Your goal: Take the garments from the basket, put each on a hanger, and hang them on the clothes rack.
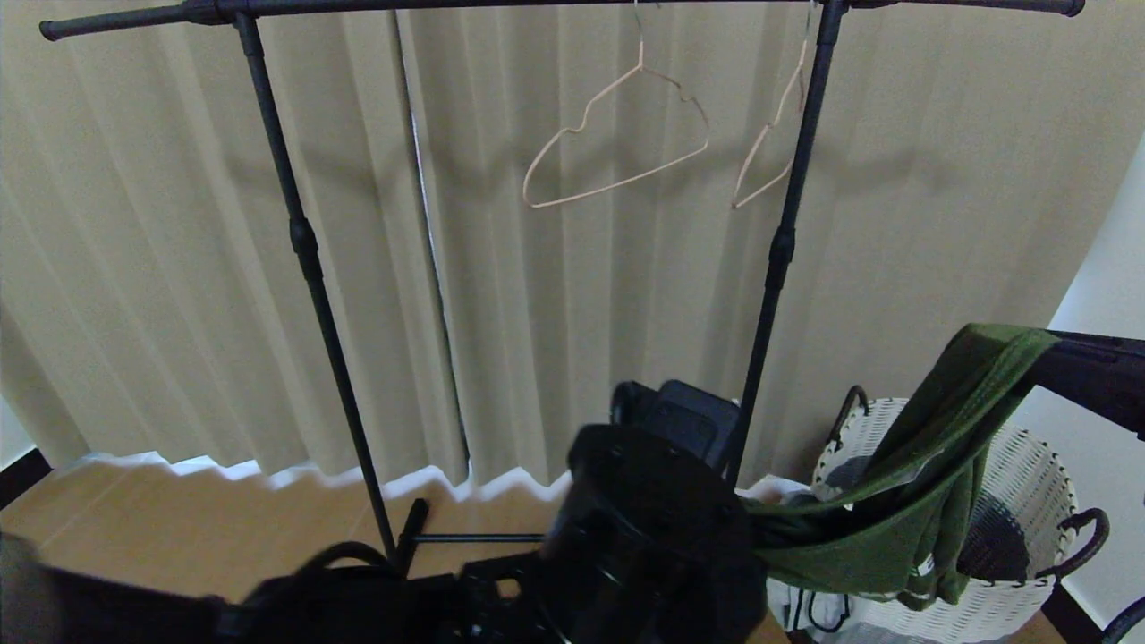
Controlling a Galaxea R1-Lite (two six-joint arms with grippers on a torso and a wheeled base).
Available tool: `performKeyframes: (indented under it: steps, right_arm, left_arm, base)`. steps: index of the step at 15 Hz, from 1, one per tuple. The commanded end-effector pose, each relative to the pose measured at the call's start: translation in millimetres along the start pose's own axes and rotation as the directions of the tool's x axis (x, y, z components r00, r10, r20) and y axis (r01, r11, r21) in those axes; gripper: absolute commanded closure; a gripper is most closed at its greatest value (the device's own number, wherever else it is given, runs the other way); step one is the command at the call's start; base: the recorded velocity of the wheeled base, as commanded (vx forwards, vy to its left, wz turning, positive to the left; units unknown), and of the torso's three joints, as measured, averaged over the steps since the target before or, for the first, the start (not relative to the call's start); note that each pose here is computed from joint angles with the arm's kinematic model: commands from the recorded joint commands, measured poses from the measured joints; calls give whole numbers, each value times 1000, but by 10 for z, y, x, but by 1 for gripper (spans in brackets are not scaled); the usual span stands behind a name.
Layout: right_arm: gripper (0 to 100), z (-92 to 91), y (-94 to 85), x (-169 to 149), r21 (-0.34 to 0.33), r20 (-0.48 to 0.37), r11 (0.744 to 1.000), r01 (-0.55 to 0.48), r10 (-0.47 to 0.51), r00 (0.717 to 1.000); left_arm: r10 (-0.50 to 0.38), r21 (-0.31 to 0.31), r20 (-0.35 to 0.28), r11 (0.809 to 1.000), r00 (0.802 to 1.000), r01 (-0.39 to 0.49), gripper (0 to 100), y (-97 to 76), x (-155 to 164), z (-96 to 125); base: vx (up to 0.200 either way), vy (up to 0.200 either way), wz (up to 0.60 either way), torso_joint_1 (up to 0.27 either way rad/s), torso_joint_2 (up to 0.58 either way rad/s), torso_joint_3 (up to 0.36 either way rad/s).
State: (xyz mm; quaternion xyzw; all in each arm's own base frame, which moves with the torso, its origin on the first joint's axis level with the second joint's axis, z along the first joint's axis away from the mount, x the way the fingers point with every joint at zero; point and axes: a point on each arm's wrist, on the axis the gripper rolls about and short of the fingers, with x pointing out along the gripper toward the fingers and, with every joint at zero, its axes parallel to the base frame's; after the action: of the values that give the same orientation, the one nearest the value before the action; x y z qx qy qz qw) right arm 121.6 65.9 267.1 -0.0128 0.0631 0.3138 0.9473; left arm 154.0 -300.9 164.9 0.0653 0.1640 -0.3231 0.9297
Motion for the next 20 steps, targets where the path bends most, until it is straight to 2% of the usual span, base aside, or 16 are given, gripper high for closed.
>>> performKeyframes:
  steps: [1,4,6,7,9,10,12,13,15,20]
  right_arm:
    - [100,114,37,-5,-9,37,999,-38,38,999]
    - [100,237,46,10,-21,69,996,-83,84,994]
    - [100,324,29,122,-27,102,996,-82,85,991]
    - [100,333,22,171,-30,111,996,-82,85,990]
    - [100,310,-6,353,-30,113,997,-74,77,991]
    - [100,307,-14,384,-30,108,997,-70,73,991]
    - [100,354,-24,447,-33,125,997,-68,71,990]
    - [100,372,-30,484,-34,129,997,-68,71,989]
    - [100,402,-38,519,-35,135,997,-67,72,988]
    - [100,440,-99,608,-30,134,999,-43,47,990]
  left_arm:
    - [34,-41,165,999,986,-27,100,424,-743,534]
    - [101,-44,249,995,963,-93,100,739,-1157,851]
    - [164,-37,267,986,950,-160,100,919,-1281,980]
    - [183,-29,264,983,947,-181,100,964,-1293,1002]
    - [276,16,224,958,935,-287,100,1184,-1282,1056]
    - [292,30,206,952,934,-305,100,1250,-1276,1059]
    - [245,57,176,964,953,-259,100,1378,-1282,1056]
    - [212,58,190,972,959,-227,100,1431,-1302,1105]
    - [157,55,226,983,961,-173,100,1457,-1332,1187]
    - [143,55,221,986,965,-159,100,1444,-1361,1144]
  base:
    - [0,0,0,0,0,0]
    - [0,0,0,0,0,0]
    - [0,0,0,0,0,0]
    - [0,0,0,0,0,0]
    - [0,0,0,0,0,0]
    - [0,0,0,0,0,0]
    - [0,0,0,0,0,0]
    - [0,0,0,0,0,0]
    - [0,0,0,0,0,0]
    - [0,0,0,0,0,0]
